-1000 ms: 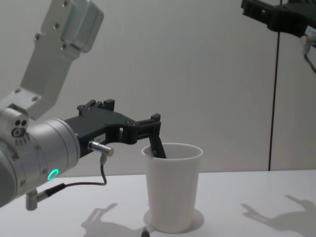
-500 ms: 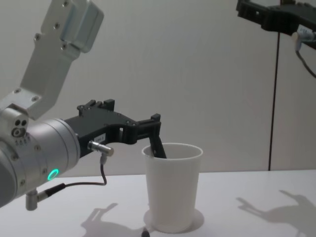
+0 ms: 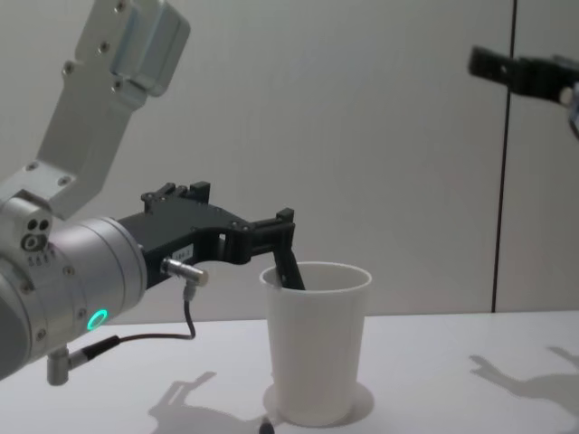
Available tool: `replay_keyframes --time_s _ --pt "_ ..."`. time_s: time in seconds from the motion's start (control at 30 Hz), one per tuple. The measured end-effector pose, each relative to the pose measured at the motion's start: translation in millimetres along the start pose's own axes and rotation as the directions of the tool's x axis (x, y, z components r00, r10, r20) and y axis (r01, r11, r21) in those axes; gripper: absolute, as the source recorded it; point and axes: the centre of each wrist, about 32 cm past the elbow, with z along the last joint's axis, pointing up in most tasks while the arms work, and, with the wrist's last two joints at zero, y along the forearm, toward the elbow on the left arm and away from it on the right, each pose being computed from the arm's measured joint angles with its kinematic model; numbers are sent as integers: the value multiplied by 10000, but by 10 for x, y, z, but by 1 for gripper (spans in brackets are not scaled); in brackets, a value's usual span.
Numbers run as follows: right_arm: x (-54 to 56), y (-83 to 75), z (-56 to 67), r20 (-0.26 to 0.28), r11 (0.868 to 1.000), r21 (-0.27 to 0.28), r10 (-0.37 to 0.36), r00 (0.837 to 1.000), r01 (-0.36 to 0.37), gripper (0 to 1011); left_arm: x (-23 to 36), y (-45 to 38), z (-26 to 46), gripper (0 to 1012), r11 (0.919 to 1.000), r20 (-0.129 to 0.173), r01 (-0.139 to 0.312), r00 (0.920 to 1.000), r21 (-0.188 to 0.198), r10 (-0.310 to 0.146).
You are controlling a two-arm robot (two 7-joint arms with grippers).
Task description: Place the pen into the pen holder.
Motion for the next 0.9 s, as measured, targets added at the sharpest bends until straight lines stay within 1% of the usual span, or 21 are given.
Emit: replay_keyframes --time_s 0.13,0.17,0.2,0.23,0.3,0.33,0.47,0.53,0.6,0.63,0.73,0.77,0.83,0.87,0.9 --pt "25 -77 -19 -190 9986 -367 -389 9991 382 1002 0 0 0 1001 10000 0 -1 10000 -1 1" --pt "36 -125 -37 -283 9968 -570 -584 9979 567 1001 0 0 0 1001 10000 0 0 10000 -1 0" --pt "45 -148 -36 -319 9957 -640 -688 9971 667 1001 -1 0 0 1001 10000 0 0 10000 -1 0" --pt "59 -197 -51 -406 9929 -820 -891 9952 856 1002 -1 1 0 1001 10000 4 -1 10000 -1 1" --pt "72 -248 -67 -510 9892 -1010 -1119 9924 1064 1002 -6 4 4 1001 10000 24 -31 10000 -14 31" --pt "87 -306 -84 -576 9853 -1180 -1309 9897 1234 1002 -8 6 8 1001 10000 30 -41 10000 -24 41" --pt "113 -411 -110 -727 9755 -1524 -1714 9825 1589 1001 -35 29 52 1001 9996 158 -263 9995 -76 264" --pt "122 -446 -118 -761 9719 -1631 -1836 9801 1694 1001 -54 47 84 1001 9993 230 -375 9990 -92 377" --pt "133 -487 -127 -807 9672 -1767 -1989 9767 1824 1001 -88 84 143 1001 9987 320 -501 9982 -128 504" --pt "139 -512 -132 -831 9641 -1853 -2083 9745 1903 1002 -107 108 184 1001 9981 392 -607 9974 -119 611" --pt "145 -544 -138 -861 9599 -1962 -2201 9717 2001 1001 -140 152 264 1001 9968 492 -791 9956 -95 795" --pt "147 -554 -141 -870 9588 -1996 -2230 9709 2024 1001 -147 161 278 1001 9965 516 -839 9951 -50 841" --pt "153 -580 -145 -891 9555 -2078 -2318 9687 2095 1002 -185 220 374 1001 9951 595 -986 9934 82 980" --pt "154 -587 -147 -897 9545 -2103 -2343 9680 2115 1002 -185 220 374 1001 9951 595 -986 9934 82 980" --pt "156 -600 -150 -906 9527 -2147 -2389 9668 2153 1002 -199 249 422 1001 9945 617 -1032 9929 152 1021"
